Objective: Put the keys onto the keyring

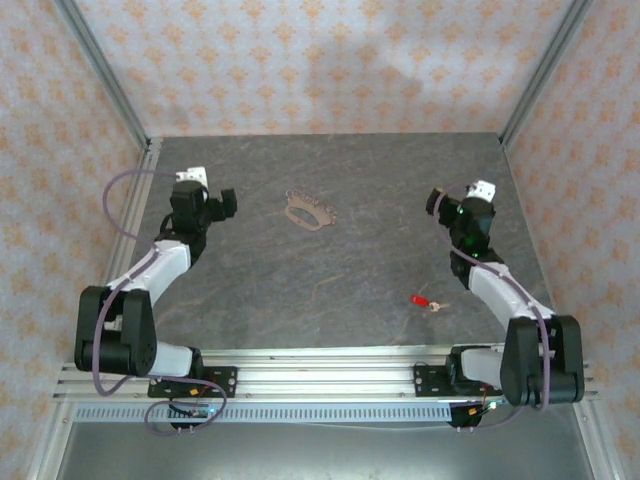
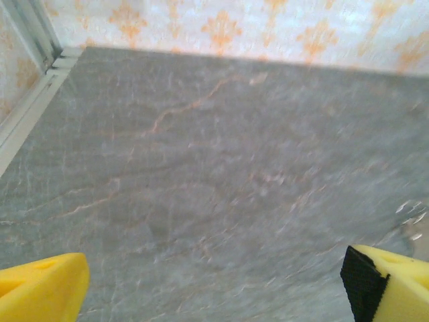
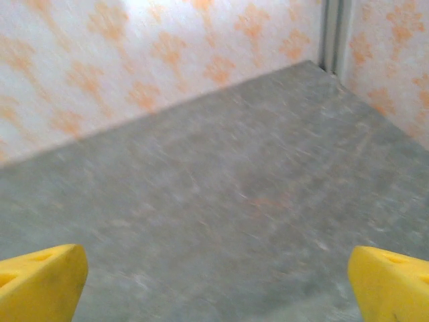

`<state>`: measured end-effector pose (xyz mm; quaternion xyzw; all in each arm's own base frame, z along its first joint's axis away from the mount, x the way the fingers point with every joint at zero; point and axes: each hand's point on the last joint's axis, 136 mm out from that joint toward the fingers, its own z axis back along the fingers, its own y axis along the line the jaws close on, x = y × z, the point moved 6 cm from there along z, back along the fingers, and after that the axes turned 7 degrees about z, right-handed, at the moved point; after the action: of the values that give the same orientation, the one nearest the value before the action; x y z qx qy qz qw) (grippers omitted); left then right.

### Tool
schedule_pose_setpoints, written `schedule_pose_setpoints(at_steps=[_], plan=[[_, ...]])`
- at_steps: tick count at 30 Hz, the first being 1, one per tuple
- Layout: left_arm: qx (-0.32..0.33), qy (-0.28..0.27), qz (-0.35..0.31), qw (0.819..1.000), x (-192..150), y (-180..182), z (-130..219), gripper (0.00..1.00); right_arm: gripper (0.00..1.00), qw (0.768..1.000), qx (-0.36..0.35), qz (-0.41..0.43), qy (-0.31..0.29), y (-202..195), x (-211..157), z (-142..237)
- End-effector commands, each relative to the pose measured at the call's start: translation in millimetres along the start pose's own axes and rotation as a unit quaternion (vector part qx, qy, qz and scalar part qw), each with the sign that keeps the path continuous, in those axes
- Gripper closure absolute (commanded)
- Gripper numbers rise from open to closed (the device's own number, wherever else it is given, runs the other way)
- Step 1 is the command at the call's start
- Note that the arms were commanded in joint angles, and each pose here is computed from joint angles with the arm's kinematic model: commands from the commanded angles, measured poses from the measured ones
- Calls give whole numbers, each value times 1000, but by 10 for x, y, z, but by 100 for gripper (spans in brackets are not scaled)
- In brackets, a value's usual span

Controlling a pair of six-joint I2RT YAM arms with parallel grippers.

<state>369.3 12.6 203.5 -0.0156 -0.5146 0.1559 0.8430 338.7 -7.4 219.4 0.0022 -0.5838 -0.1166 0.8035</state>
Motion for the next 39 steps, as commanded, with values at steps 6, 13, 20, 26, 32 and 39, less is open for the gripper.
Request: schedule_pose_setpoints(at_steps=[6,13,20,26,32,39], plan=[[-61,122,128,982,-170,-293,456,2,13,972,144,-95,157,535,-302,195],[-101,155,152,971,-456,-578,734,2,28,944,189,-53,264,1256,-726,300],[-123,190,153,962,-648,-880,736,2,35,921,219,-6,321,1896,-983,265],[-125,209,141,960,-702,-1087,635,2,43,911,222,16,347,2152,-1136,72],[-129,200,142,961,-608,-1184,563,2,51,907,210,26,363,2261,-1270,-135],[-143,199,152,958,-564,-1297,457,2,61,900,206,26,383,2352,-1451,-302]])
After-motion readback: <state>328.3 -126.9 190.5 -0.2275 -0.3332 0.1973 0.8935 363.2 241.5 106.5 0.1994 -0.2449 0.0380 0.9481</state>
